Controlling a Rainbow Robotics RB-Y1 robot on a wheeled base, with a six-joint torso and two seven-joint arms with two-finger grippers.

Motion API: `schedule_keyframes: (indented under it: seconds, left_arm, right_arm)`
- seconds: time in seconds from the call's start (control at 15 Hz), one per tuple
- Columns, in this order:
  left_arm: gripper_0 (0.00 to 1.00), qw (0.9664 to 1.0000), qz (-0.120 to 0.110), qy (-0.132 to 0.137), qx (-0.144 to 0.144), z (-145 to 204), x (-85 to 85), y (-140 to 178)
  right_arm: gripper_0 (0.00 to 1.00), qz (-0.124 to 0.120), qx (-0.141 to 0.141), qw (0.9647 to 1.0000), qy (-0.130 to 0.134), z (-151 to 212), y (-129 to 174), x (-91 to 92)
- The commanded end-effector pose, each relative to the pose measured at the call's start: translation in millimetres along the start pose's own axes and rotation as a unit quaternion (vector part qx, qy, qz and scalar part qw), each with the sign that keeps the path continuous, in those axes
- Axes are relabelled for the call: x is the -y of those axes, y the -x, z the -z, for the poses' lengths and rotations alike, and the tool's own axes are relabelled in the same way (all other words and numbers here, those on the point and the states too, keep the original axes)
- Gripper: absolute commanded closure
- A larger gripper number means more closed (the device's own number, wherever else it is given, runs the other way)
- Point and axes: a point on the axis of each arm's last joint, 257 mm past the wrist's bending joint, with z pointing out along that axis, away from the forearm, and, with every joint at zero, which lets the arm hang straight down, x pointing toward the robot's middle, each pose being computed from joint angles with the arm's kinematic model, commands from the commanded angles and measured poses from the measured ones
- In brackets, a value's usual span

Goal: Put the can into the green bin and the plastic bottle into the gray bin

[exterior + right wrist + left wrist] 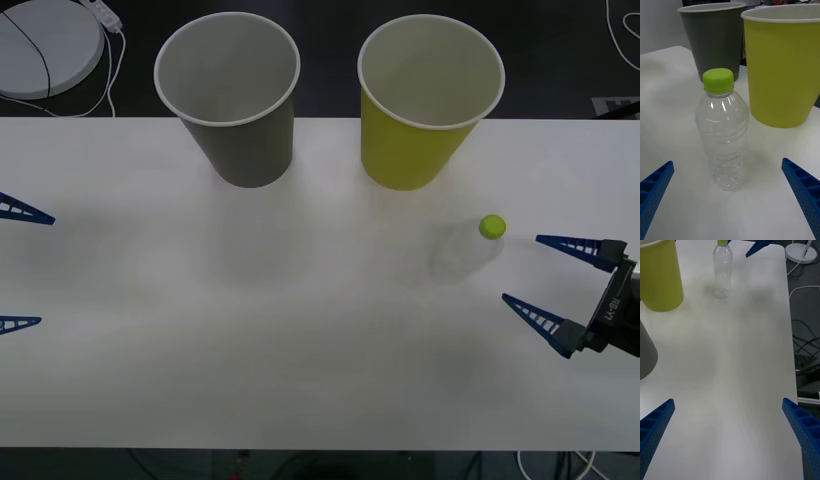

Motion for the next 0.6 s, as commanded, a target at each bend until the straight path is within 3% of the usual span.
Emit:
schedule_keyframes:
  seconds: [0.07,0.6]
  left_arm:
    - [0.0,1.0,0.0,0.0,0.0,0.0,0.0,0.0]
    - [0.0,1.0,0.0,0.0,0.0,0.0,0.0,0.0]
  right_arm:
    - [0.0,0.0,0.002,1.0,0.003,-8.8,1.2,-1.9]
    - [0.0,0.001,0.01,0.9999,0.01,-35.6,5.3,-7.8]
